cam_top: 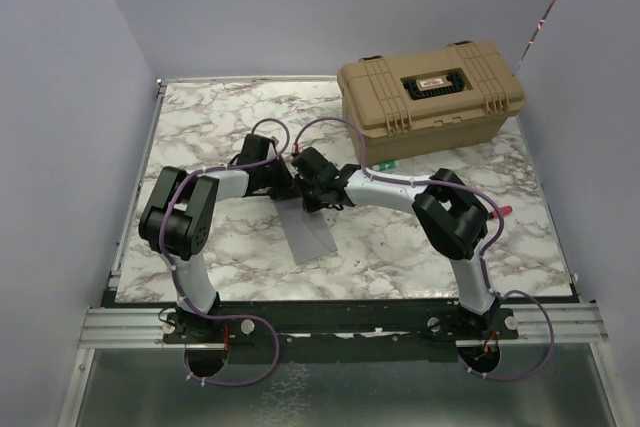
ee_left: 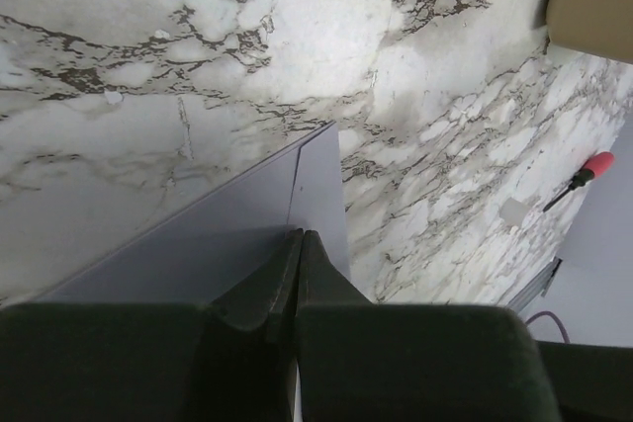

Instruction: Place the letter into the envelope and seal it

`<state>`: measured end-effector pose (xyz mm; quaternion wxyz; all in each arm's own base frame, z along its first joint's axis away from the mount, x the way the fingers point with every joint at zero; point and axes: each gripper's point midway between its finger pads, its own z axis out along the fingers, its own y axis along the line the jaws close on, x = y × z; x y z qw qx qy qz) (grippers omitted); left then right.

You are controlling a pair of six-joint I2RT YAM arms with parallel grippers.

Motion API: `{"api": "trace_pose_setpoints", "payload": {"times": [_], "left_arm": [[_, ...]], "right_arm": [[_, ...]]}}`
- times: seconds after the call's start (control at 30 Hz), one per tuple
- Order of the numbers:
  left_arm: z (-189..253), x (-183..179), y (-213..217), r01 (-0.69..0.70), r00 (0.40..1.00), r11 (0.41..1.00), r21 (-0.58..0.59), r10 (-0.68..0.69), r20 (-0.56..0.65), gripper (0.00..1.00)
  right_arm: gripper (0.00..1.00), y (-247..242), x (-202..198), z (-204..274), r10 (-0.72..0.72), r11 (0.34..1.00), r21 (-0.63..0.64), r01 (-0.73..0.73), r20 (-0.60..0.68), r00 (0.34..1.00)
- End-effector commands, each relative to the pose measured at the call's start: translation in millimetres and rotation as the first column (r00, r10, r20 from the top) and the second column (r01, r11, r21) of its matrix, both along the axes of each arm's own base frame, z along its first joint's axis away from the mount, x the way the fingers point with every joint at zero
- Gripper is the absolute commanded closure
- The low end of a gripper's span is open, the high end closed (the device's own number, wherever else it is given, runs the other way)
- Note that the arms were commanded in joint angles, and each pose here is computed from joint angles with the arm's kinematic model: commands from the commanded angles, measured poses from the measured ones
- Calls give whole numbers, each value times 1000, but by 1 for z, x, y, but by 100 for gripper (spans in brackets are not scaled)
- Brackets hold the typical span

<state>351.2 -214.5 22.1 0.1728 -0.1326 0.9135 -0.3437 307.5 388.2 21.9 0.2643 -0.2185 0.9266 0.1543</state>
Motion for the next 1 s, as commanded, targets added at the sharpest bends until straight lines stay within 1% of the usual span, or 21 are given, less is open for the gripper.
{"api": "trace_pose_setpoints", "payload": {"times": [0.0,0.17,0.27,0.37,0.47,0.67,0.83,0.97], "left_arm": [[-52,-40,22,-13,979,995,103,33,-200,100],[-57,-42,25,-21,977,993,120,46,-207,100],[-59,-43,27,-24,976,992,127,51,-211,100],[-61,-44,28,-26,975,991,130,54,-214,100],[-62,-44,29,-28,975,991,133,56,-217,100],[-64,-43,33,-33,974,990,136,62,-218,100],[-66,-41,37,-40,974,989,145,72,-217,100],[-68,-41,40,-44,972,987,157,78,-220,100]], "right_arm": [[85,-24,-45,-41,63,989,-126,-77,-113,992],[83,-24,-58,-46,100,986,-118,-116,-126,987],[78,-25,-61,-48,110,985,-118,-126,-134,985],[69,-25,-64,-51,111,985,-114,-128,-143,984],[67,-25,-65,-54,117,984,-118,-134,-148,982],[68,-34,-74,-65,140,971,-173,-167,-158,977],[68,-38,-90,-73,222,936,-243,-253,-147,964],[69,-44,-100,-79,238,918,-286,-274,-156,959]]}}
